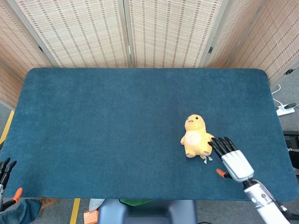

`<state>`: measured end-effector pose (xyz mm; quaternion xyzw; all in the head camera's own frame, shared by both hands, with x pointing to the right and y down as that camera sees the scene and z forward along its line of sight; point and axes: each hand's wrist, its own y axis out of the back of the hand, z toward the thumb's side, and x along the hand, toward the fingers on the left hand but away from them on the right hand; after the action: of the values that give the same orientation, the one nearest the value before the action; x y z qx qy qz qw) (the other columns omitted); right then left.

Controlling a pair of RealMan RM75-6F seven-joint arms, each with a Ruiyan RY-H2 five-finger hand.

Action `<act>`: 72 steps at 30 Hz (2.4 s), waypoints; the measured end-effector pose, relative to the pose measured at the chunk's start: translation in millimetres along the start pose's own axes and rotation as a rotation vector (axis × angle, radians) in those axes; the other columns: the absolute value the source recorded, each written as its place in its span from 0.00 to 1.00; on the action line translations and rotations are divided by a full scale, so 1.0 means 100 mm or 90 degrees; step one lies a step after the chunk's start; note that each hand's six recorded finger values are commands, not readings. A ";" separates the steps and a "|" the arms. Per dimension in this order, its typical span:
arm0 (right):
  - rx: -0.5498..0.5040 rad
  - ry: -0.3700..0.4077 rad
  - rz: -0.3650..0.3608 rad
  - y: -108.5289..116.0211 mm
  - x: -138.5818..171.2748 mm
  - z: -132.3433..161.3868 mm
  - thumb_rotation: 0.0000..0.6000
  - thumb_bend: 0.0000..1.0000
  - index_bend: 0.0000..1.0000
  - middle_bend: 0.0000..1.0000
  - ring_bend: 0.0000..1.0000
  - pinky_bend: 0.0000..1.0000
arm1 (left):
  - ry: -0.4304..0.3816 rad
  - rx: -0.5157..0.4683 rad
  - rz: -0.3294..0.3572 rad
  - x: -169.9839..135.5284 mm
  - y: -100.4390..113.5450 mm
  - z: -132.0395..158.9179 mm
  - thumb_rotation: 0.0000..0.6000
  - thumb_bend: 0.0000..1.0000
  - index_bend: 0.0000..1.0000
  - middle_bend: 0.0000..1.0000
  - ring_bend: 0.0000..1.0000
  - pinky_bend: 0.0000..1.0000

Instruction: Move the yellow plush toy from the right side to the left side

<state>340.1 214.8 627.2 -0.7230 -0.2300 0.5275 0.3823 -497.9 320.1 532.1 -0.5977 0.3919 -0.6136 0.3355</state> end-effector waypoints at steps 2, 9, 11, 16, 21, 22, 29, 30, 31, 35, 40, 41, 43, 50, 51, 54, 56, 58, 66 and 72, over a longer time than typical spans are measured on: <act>0.002 -0.009 0.016 -0.06 -0.21 0.02 1.00 0.16 0.00 0.00 0.00 0.00 | 0.007 -0.001 -0.004 0.02 -0.01 -0.02 1.00 0.34 0.02 0.06 0.00 0.08; 0.003 -0.031 0.070 -0.30 -0.77 0.03 1.00 0.19 0.00 0.01 0.00 0.01 | 0.023 -0.003 -0.014 0.09 -0.03 -0.08 1.00 0.34 0.02 0.06 0.00 0.08; 0.003 -0.029 0.071 -0.35 -0.86 0.04 1.00 0.24 0.05 0.14 0.09 0.22 | 0.027 0.000 -0.016 0.11 -0.04 -0.08 1.00 0.34 0.02 0.06 0.00 0.09; -0.001 -0.006 0.019 -0.29 -0.93 0.13 1.00 0.57 0.68 0.76 0.68 0.87 | 0.030 0.001 -0.023 0.12 -0.05 -0.07 1.00 0.34 0.02 0.06 0.00 0.09; -0.010 0.062 -0.097 -0.06 -0.90 0.36 1.00 0.66 0.76 0.82 0.73 0.93 | 0.028 -0.005 -0.020 0.12 -0.04 -0.07 1.00 0.34 0.02 0.06 0.00 0.09; -0.019 0.091 -0.132 0.02 -0.88 0.46 1.00 0.66 0.76 0.82 0.73 0.93 | 0.028 -0.006 -0.021 0.12 -0.04 -0.07 1.00 0.34 0.02 0.06 0.00 0.09; -0.057 0.261 -0.230 0.24 -0.89 1.30 1.00 0.63 0.76 0.81 0.73 0.93 | 0.028 -0.018 -0.021 0.13 -0.02 -0.09 1.00 0.34 0.02 0.06 0.00 0.09; -0.054 0.270 -0.229 0.23 -0.91 1.39 1.00 0.63 0.76 0.80 0.72 0.93 | 0.029 -0.020 -0.021 0.13 -0.02 -0.09 1.00 0.34 0.02 0.06 0.00 0.09; -0.054 0.282 -0.226 0.22 -0.96 1.52 1.00 0.62 0.76 0.80 0.71 0.93 | 0.029 -0.021 -0.023 0.13 -0.02 -0.10 1.00 0.34 0.02 0.06 0.00 0.09; -0.068 0.316 -0.206 0.10 -1.12 2.02 1.00 0.59 0.76 0.74 0.68 0.90 | 0.029 -0.022 -0.030 0.13 -0.04 -0.11 1.00 0.34 0.02 0.06 0.00 0.09; -0.080 0.333 -0.177 -0.10 -1.37 2.46 1.00 0.48 0.61 0.55 0.54 0.71 | 0.028 -0.030 -0.033 0.12 -0.03 -0.13 1.00 0.34 0.02 0.06 0.00 0.09; -0.079 0.331 -0.172 -0.14 -1.41 2.50 1.00 0.45 0.54 0.50 0.49 0.65 | 0.027 -0.032 -0.032 0.12 -0.03 -0.13 1.00 0.34 0.02 0.06 0.00 0.09; -0.070 0.322 -0.160 -0.24 -1.51 2.56 1.00 0.37 0.27 0.32 0.31 0.49 | 0.026 -0.034 -0.032 0.11 -0.02 -0.14 1.00 0.34 0.02 0.06 0.00 0.09; -0.027 0.305 -0.088 -0.41 -1.63 2.56 1.00 0.06 0.00 0.00 0.00 0.00 | 0.018 -0.032 -0.038 0.10 -0.04 -0.12 1.00 0.34 0.02 0.06 0.00 0.09; -0.033 0.309 -0.084 -0.39 -1.61 2.57 1.00 0.05 0.00 0.00 0.00 0.00 | 0.016 -0.032 -0.037 0.10 -0.04 -0.12 1.00 0.34 0.02 0.06 0.00 0.09; -0.067 0.323 -0.074 -0.27 -1.51 2.56 1.00 0.04 0.00 0.00 0.00 0.00 | 0.009 -0.031 -0.034 0.09 -0.04 -0.09 1.00 0.34 0.02 0.06 0.00 0.10; -0.093 0.331 -0.069 -0.16 -1.40 2.48 1.00 0.04 0.00 0.00 0.00 0.00 | 0.001 -0.031 -0.031 0.09 -0.04 -0.06 1.00 0.34 0.01 0.06 0.00 0.12; -0.112 0.334 -0.068 -0.05 -1.28 2.34 1.00 0.04 0.00 0.00 0.00 0.00 | -0.012 -0.033 -0.029 0.09 -0.05 -0.03 1.00 0.33 0.00 0.05 0.00 0.13; -0.112 0.277 -0.087 0.30 -0.52 1.29 1.00 0.04 0.00 0.00 0.00 0.00 | -0.135 -0.055 -0.046 0.13 -0.11 0.38 1.00 0.29 0.00 0.06 0.02 0.14; -0.154 0.151 -0.158 0.41 0.29 0.44 1.00 0.04 0.00 0.00 0.00 0.00 | -0.261 -0.033 -0.082 0.26 -0.21 1.02 1.00 0.27 0.00 0.00 0.00 0.10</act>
<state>305.7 224.9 571.4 -0.7867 -0.3322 0.3559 0.3795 -396.8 298.7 560.5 -0.7423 0.2924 -0.4892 0.3525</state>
